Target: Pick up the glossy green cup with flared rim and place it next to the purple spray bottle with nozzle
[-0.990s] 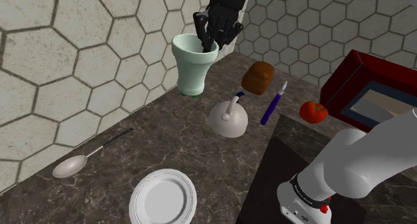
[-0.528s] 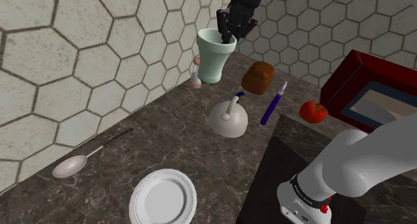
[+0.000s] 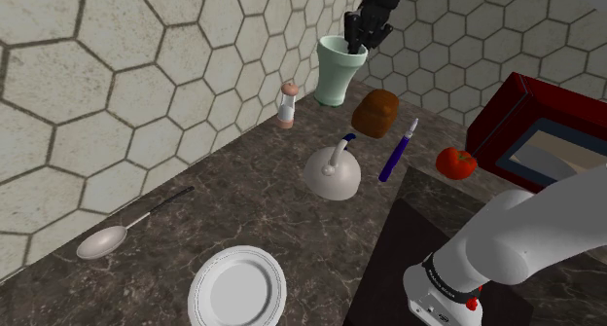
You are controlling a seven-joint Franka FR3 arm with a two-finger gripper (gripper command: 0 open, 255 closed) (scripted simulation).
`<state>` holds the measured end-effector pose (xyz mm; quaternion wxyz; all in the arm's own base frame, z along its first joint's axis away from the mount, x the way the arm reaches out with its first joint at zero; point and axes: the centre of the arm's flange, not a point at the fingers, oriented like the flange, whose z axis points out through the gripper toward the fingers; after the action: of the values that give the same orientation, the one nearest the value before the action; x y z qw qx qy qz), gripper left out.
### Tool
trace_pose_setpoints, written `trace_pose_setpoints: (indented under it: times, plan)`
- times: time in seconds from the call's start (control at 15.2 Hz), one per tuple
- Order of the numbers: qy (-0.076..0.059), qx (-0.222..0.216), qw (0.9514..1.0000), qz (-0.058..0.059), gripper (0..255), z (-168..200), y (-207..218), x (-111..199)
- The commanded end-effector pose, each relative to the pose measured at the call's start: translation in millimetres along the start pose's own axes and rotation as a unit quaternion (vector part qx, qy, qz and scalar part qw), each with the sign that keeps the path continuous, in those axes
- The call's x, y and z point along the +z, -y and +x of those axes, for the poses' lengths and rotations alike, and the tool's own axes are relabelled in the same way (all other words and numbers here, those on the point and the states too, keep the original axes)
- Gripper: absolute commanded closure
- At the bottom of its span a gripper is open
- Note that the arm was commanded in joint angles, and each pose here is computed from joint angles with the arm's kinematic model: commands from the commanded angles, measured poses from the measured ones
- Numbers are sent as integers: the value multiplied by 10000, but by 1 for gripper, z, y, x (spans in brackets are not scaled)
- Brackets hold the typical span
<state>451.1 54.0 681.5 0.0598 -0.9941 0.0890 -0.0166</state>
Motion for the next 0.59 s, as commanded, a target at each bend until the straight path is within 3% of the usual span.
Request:
trace_pose_setpoints:
  times: [0.0,0.53]
  plan:
    - [-2,-7,10000,0,255,11,-23,-5]
    - [-2,-7,10000,0,255,54,-119,-15]
